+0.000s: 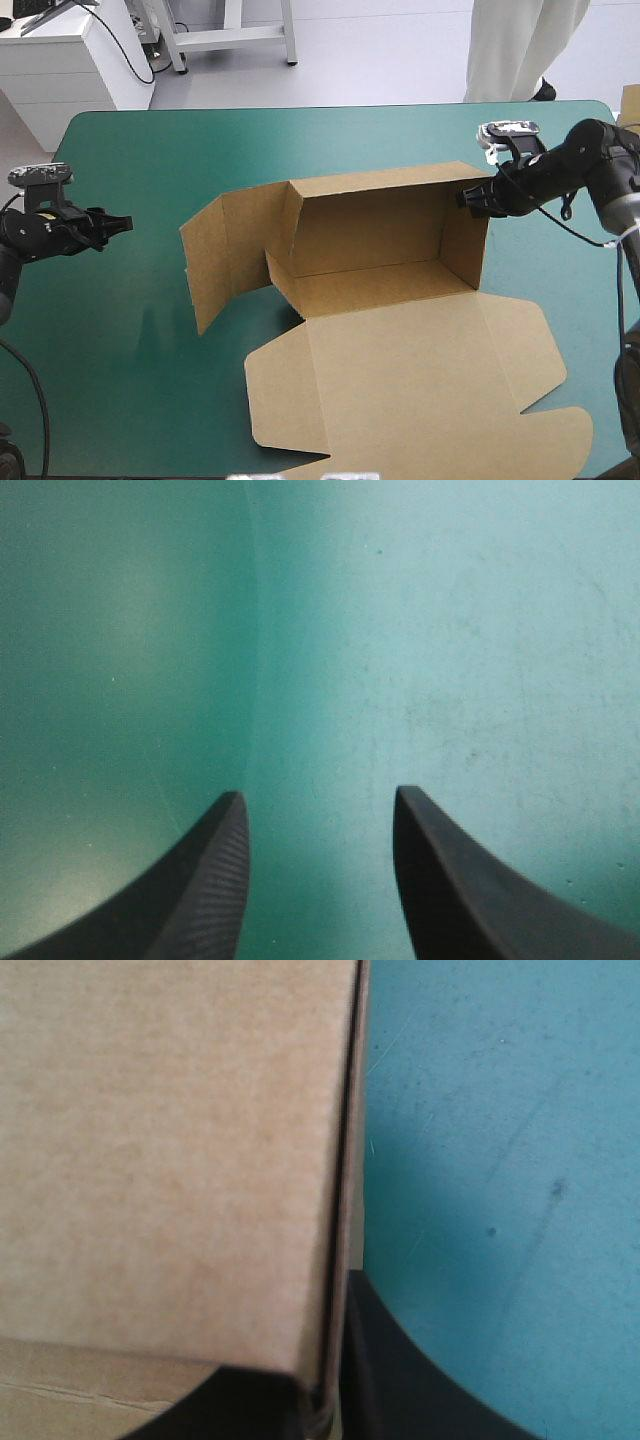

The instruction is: Fold the box

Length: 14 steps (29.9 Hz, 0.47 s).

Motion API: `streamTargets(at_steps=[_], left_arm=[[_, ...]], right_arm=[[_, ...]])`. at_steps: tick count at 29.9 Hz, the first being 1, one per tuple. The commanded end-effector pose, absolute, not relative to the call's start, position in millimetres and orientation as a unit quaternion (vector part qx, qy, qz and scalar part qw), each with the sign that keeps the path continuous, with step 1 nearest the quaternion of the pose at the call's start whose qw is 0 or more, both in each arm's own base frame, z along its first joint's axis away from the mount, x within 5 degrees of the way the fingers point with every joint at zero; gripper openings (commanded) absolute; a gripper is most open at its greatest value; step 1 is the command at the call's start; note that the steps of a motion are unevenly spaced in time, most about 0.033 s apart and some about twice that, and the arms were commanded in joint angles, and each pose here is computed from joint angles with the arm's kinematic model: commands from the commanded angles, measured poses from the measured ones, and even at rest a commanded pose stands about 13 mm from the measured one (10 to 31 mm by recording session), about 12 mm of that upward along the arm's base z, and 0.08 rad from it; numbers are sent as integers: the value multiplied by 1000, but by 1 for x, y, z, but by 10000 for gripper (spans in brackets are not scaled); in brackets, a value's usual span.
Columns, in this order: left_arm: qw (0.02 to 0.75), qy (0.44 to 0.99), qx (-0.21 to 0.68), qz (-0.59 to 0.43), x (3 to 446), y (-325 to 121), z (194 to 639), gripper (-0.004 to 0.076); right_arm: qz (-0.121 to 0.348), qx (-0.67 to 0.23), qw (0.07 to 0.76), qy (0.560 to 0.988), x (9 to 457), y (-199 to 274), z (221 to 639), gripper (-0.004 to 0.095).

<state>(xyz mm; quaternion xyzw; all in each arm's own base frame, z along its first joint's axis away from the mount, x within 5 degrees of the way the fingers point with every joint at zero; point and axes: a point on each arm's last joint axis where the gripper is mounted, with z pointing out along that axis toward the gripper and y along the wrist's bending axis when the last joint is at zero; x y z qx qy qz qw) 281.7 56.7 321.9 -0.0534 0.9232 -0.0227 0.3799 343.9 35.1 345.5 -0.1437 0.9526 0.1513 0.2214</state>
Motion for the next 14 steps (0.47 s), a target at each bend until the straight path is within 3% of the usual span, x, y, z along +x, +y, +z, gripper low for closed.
streamTargets(at_steps=[1, 9, 14], left_arm=[[428, 902, -56, -17, 280, 57, 343, 326], [427, 903, -53, -13, 280, 57, 343, 326], [428, 902, -52, -11, 280, 57, 343, 326]], right_arm=[[158, -138, 229, 951, 346, 37, 369, -23], [128, -114, 212, 962, 357, 31, 358, -16], [134, -125, 198, 963, 365, 33, 346, 109]])
